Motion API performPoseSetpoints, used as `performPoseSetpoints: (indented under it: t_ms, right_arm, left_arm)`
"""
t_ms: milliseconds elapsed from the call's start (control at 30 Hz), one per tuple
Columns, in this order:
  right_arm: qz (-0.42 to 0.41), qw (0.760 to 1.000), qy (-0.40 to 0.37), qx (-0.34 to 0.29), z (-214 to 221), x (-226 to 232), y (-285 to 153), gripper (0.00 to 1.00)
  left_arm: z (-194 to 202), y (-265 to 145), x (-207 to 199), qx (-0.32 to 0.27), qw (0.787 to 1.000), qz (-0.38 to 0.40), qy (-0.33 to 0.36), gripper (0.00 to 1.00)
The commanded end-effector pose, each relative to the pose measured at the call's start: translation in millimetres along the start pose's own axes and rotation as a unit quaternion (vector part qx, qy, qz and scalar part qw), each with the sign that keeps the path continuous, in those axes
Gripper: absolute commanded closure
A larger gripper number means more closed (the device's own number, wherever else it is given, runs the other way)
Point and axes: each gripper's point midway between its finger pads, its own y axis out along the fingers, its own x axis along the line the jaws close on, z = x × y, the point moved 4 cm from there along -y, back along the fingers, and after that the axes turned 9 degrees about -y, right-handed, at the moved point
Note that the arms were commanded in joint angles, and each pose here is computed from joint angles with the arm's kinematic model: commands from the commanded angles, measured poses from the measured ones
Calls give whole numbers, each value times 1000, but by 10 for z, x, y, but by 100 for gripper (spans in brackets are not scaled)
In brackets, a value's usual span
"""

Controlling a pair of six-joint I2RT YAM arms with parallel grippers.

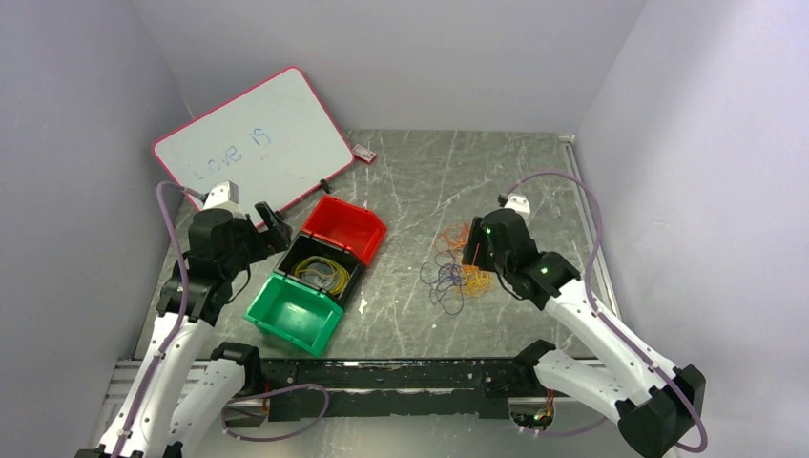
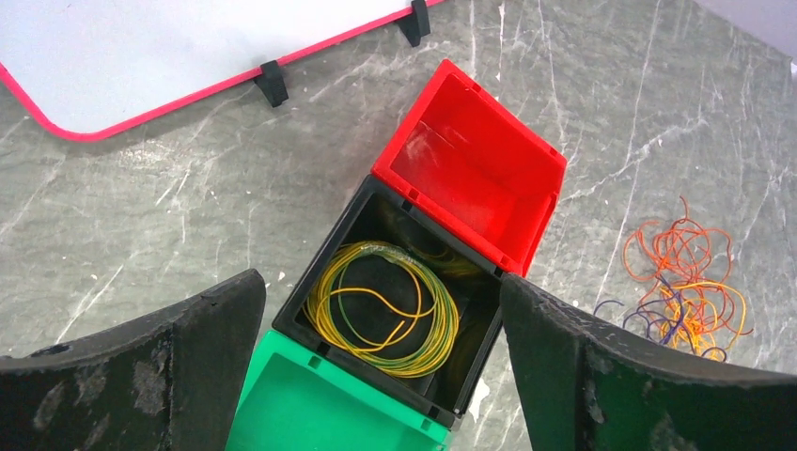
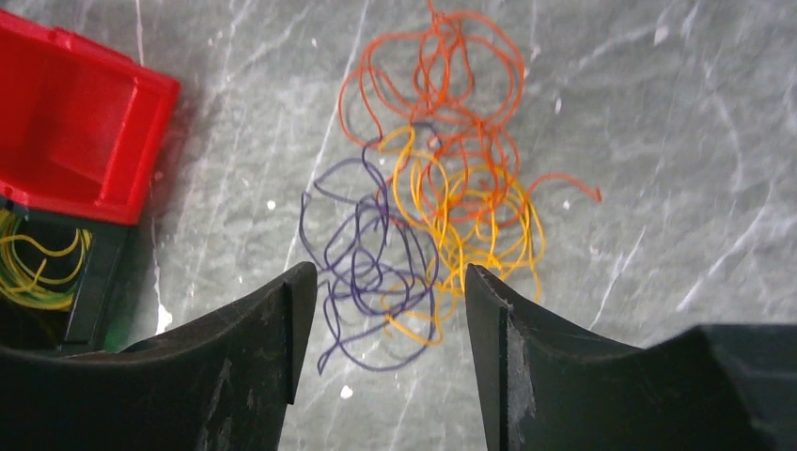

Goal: Untangle the cables

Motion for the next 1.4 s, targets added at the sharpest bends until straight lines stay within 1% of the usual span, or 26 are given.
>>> performPoseSetpoints:
  t_ms: [0,133,333,433,700,900,967,1100,1300,1367]
  right_arm:
    - [8,999,42,32,278,-9,-86,38]
    - [-8,997,65,30,416,119,-153,43]
    - [-21,998,56,30,607,446,-214,42]
    - [-20,998,52,30,675,557,-222,42]
    - [-15,996,65,60,1053,674,-53,42]
    - [5,997,62,54,1111,670,60,42]
    - [4,998,56,41,1063,683,75,47]
    - [12,999,41,26,1000,686,99,62]
    - [19,999,31,25,1009,671,116,75]
    - [17,999,36,24,1019,663,118,82]
  left_arm:
    - [-43,-4,-107,-6,1000,28,-1,0]
    - [-26,23,-131,-2,999,39,1,0]
    - [-28,20,-217,-7,997,75,7,0]
    - [-29,13,-226,-11,997,81,5,0]
    - [-32,41,-228,-4,997,76,11,1]
    - [-16,56,-236,5,997,77,13,2]
    - [8,64,-221,8,997,75,13,2]
    - [25,65,-211,9,997,75,10,3]
    - [43,63,-201,10,997,75,9,6]
    - [39,59,-193,9,997,72,9,6]
